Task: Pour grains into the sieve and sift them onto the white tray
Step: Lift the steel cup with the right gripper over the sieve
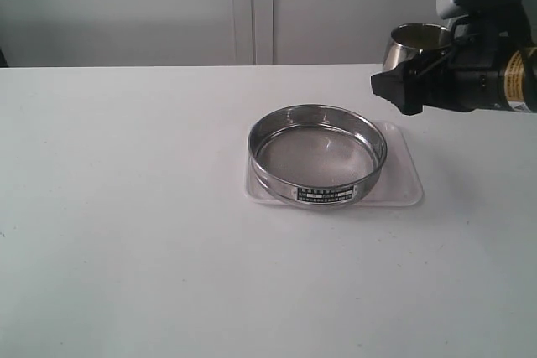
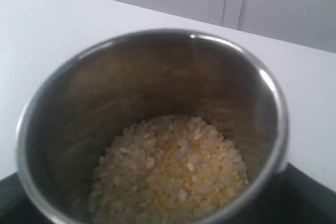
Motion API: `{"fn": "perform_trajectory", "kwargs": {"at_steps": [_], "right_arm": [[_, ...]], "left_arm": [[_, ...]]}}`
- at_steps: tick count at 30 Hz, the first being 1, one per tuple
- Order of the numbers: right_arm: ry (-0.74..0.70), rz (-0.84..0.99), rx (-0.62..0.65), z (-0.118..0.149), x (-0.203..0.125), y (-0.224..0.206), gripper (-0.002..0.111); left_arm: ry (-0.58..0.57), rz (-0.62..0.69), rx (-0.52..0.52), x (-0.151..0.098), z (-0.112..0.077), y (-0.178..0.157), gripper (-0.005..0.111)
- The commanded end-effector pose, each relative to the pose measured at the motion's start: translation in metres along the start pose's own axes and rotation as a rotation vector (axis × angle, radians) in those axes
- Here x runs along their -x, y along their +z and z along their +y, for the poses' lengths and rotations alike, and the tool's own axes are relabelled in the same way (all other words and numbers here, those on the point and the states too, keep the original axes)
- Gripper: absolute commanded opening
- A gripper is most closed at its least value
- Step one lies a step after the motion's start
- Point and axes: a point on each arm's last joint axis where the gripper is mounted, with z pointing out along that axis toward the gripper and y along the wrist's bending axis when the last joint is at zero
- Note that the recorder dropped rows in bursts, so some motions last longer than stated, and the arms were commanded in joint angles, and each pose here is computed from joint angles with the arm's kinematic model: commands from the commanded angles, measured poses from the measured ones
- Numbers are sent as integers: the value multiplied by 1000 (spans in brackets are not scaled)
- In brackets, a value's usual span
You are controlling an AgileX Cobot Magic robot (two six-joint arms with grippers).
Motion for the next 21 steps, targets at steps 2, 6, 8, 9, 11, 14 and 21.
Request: {"fn": "perform_trajectory", "kwargs": {"at_steps": [2, 6, 8, 9, 11, 14, 21], "right_arm": [[-35, 14, -19, -4, 3, 3, 0], [-60, 29, -46, -5, 5, 10, 0], [-72, 33, -39, -2, 6, 15, 0], [-80, 39, -31, 1, 6, 18, 0], [-97, 51, -26, 5, 5, 25, 0], [-112, 71, -54, 6, 3, 34, 0], [-151, 105, -68, 12, 1, 59, 0]], "left_arm": [[-1, 9, -7, -3, -1, 1, 0], [-1, 10, -7, -3, -1, 1, 0], [-1, 10, -7, -3, -1, 1, 0], [-1, 10, -7, -3, -1, 1, 0], [-1, 10, -7, -3, -1, 1, 0], [-1, 10, -7, -3, -1, 1, 0], [-1, 10, -7, -3, -1, 1, 0]]}}
